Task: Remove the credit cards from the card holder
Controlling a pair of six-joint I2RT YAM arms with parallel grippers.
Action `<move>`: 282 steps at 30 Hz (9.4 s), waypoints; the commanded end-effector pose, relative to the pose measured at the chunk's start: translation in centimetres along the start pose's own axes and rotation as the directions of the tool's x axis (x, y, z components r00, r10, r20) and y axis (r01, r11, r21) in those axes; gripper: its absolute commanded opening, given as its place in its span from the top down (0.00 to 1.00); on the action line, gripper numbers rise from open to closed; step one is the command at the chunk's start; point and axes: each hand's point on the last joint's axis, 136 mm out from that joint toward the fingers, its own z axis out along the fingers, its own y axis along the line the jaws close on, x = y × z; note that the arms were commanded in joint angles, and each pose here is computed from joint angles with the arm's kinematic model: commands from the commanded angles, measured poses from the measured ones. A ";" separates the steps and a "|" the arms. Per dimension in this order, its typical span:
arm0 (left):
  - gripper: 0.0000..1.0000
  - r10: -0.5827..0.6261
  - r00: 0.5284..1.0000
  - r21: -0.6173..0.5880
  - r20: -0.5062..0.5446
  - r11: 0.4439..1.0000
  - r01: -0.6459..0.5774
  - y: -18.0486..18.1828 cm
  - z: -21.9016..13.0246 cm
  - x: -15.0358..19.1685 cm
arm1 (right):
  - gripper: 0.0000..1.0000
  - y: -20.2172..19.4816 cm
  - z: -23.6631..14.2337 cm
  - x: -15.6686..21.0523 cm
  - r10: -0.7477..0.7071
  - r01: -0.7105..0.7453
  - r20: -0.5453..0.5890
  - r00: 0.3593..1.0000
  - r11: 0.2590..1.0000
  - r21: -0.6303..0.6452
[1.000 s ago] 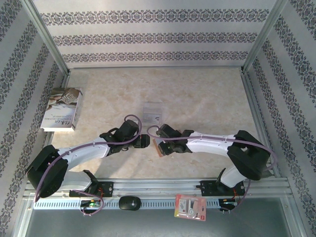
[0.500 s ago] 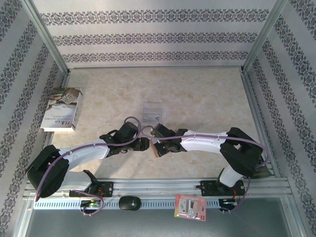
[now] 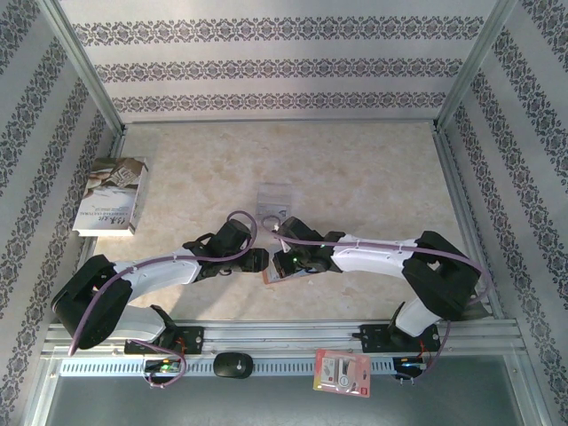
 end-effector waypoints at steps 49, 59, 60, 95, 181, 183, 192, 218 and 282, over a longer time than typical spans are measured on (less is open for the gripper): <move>0.73 -0.025 0.997 0.089 -0.066 0.996 0.031 -2.2 1.2 1.1 | 1.00 0.8 -0.5 -1.6 0.145 -0.133 0.068 0.987 0.979 -0.156; 0.81 -0.004 0.997 0.100 -0.081 0.995 0.012 -3.0 1.8 1.2 | 1.00 0.7 -0.3 -1.4 0.152 -0.141 0.065 0.986 0.978 -0.155; 0.82 -0.005 0.996 0.100 -0.094 0.995 0.014 -2.9 2.2 1.5 | 1.00 0.7 -0.3 -1.4 0.153 -0.142 0.065 0.986 0.978 -0.155; 0.83 0.014 0.987 0.067 -0.161 0.998 -0.003 -2.7 2.4 2.4 | 0.68 -1.3 -6.4 -4.1 0.086 -0.083 0.215 0.973 0.996 -0.020; 0.69 0.070 0.996 0.005 -0.059 0.998 -0.070 -0.8 3.2 0.4 | 0.76 -4.1 0.4 -1.3 0.430 -0.427 0.023 0.903 0.901 -0.081; 0.70 0.063 0.995 0.003 -0.072 0.998 -0.063 -0.5 3.4 0.9 | 0.76 -4.3 0.4 -1.3 0.436 -0.433 0.024 0.900 0.898 -0.077; 0.72 0.044 0.993 0.009 -0.106 0.999 -0.043 -0.2 4.0 2.0 | 0.77 -5.0 1.0 -1.1 0.449 -0.447 0.014 0.894 0.893 -0.058; 0.77 0.034 0.988 -0.017 -0.153 0.999 -0.037 0.5 4.3 3.1 | 0.78 -6.5 0.7 -0.9 0.444 -0.445 0.042 0.895 0.896 0.008; 0.84 -0.030 0.982 -0.001 -0.189 1.000 0.031 1.2 4.7 4.0 | 0.82 -6.2 -0.3 -1.2 0.472 -0.459 0.063 0.879 0.875 -0.152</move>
